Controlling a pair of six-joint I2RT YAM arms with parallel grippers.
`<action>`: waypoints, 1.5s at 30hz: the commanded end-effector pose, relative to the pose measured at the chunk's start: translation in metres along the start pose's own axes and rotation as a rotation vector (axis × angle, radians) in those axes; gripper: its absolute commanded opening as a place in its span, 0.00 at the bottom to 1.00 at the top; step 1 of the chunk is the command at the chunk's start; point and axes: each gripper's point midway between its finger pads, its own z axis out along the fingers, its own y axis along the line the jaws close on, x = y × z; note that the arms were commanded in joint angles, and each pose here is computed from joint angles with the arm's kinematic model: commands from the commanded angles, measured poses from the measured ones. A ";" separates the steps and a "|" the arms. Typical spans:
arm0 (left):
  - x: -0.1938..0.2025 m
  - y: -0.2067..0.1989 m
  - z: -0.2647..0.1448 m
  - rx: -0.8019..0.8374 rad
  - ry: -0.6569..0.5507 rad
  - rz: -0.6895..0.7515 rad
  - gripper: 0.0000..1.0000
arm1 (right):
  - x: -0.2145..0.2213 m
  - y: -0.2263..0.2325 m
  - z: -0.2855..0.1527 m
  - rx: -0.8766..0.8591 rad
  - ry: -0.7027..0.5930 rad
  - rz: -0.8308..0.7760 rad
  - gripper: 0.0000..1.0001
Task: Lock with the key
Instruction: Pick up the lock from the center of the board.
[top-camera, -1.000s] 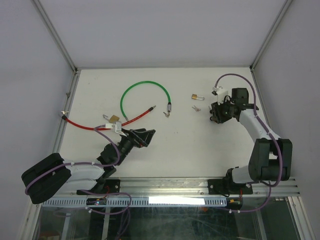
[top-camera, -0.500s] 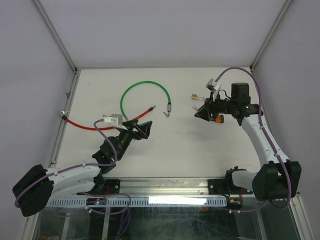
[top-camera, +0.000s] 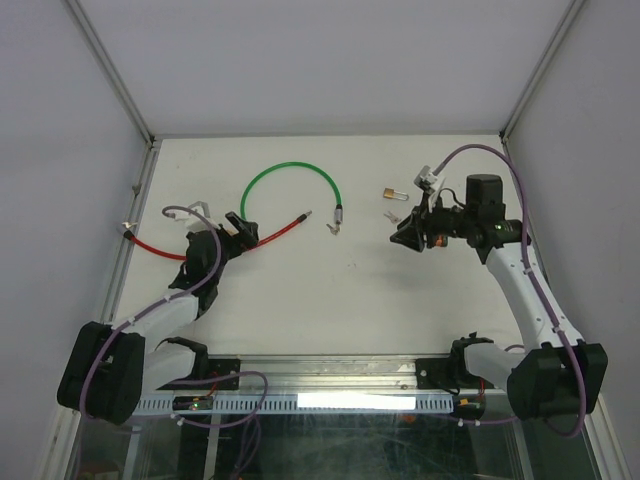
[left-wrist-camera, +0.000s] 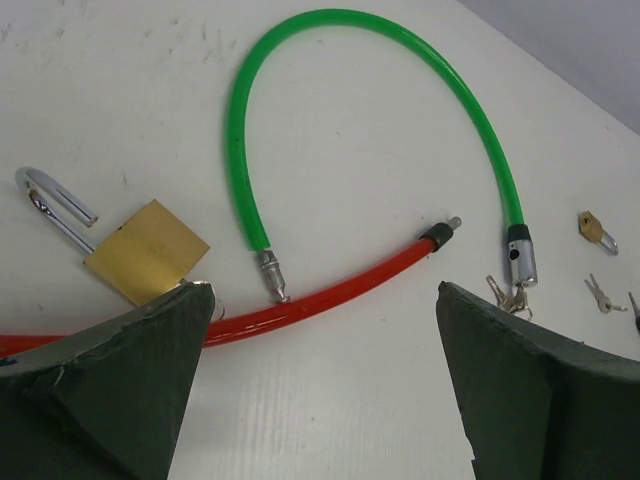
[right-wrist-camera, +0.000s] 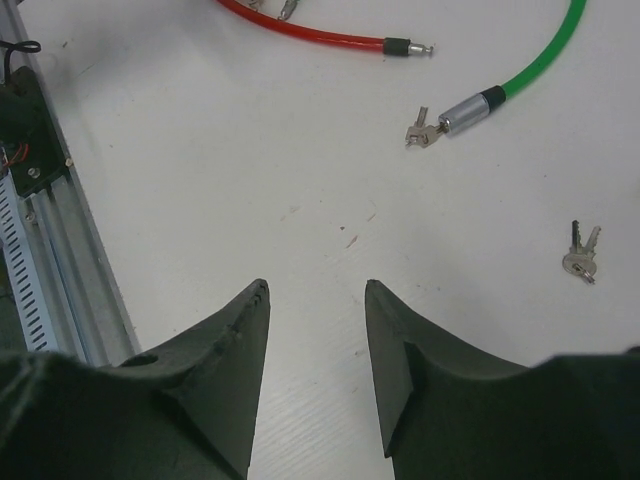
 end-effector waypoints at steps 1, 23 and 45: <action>-0.018 -0.022 0.013 0.042 0.043 -0.104 0.99 | -0.004 -0.003 0.001 0.002 -0.024 -0.050 0.46; -0.057 0.042 0.031 -0.462 -0.106 -0.197 0.99 | 0.021 -0.021 0.015 0.028 0.058 -0.043 0.46; -0.036 0.090 0.057 -0.697 -0.060 -0.161 0.80 | 0.022 -0.021 0.014 0.033 0.061 -0.057 0.47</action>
